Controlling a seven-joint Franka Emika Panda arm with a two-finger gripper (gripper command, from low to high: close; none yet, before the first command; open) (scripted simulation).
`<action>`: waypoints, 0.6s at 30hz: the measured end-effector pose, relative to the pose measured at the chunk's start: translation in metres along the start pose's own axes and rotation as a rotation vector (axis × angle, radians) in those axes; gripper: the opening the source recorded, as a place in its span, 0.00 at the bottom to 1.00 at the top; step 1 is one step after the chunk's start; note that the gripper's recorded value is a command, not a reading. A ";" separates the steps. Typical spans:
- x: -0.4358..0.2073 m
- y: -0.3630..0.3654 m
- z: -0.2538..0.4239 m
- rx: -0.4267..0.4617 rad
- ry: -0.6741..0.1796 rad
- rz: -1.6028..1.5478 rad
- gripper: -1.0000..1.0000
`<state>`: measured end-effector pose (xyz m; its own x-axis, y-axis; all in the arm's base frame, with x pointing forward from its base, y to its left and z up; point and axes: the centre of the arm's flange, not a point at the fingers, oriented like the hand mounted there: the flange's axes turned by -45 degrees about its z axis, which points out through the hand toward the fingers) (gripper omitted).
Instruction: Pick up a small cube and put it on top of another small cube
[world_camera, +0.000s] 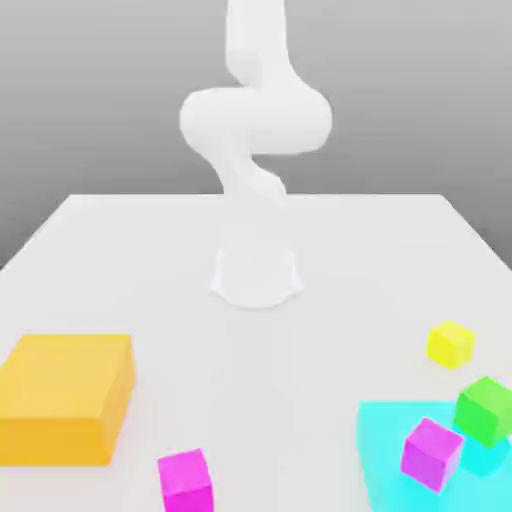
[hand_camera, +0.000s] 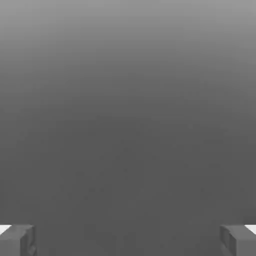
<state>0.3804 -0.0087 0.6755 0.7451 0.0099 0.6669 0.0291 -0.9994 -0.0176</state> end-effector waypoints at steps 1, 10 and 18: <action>-0.001 0.004 0.021 0.013 -0.030 -0.010 0.50; -0.040 0.030 0.192 0.092 -0.274 -0.090 0.50; -0.119 0.051 0.319 0.114 -0.483 -0.164 0.50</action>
<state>0.5059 -0.0503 0.3573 0.9463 0.2073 0.2482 0.2239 -0.9738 -0.0405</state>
